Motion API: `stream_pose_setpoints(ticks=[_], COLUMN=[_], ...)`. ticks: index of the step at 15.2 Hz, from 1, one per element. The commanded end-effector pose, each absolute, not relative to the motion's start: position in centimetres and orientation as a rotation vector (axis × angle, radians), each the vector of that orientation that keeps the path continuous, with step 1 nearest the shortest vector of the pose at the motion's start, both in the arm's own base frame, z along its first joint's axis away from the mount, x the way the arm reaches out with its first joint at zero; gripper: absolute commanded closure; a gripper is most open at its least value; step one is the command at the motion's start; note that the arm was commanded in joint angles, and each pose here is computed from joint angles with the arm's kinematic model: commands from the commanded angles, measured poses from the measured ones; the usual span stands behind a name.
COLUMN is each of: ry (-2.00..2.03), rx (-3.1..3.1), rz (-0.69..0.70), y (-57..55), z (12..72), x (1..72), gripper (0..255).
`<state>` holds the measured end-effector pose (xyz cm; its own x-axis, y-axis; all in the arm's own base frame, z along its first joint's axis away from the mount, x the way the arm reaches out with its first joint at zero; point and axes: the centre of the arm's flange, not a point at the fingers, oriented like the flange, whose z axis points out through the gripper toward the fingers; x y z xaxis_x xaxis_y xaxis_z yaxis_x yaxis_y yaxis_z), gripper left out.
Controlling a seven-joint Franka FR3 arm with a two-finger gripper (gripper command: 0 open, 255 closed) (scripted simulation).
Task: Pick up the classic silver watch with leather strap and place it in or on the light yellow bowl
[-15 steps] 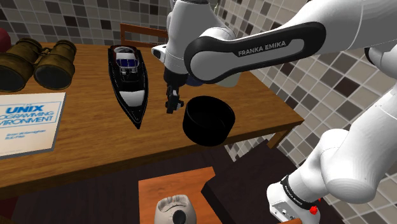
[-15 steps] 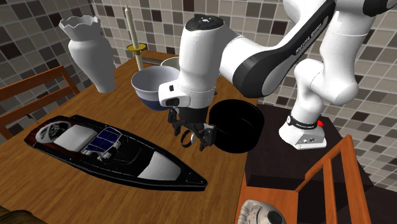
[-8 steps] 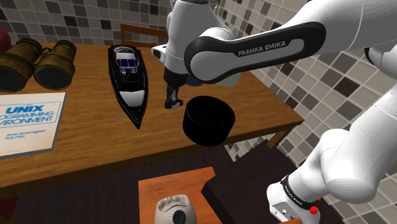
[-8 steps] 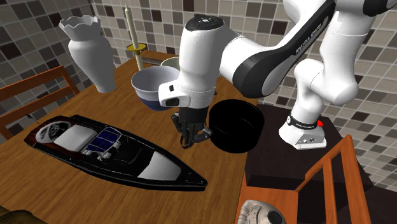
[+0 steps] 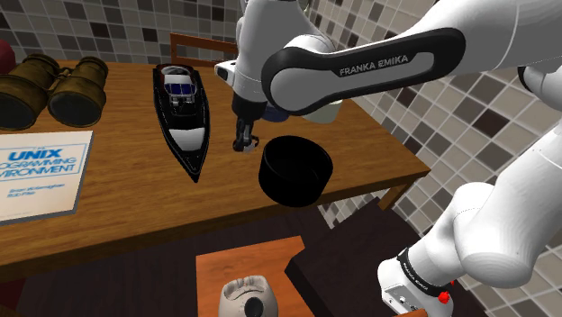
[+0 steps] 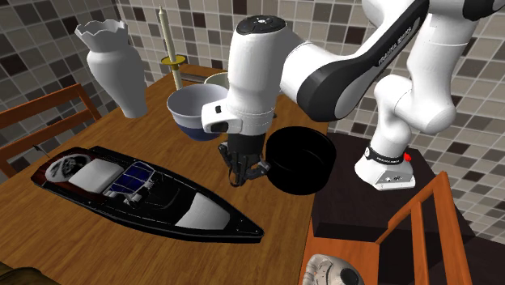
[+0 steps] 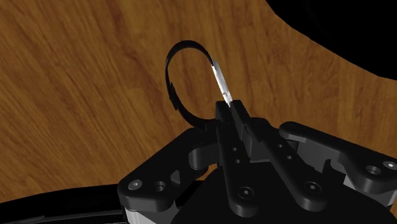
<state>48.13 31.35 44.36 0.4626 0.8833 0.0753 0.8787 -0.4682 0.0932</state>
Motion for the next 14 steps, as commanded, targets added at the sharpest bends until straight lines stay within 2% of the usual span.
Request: stream_pose_setpoints(ticks=[1, 14], ry=[1.598, 1.598], rx=[2.651, 2.651], rz=[0.175, 0.175], y=[31.3, 31.3], z=[45.3, 52.2], x=[48.2, 48.2], gripper=[255, 255])
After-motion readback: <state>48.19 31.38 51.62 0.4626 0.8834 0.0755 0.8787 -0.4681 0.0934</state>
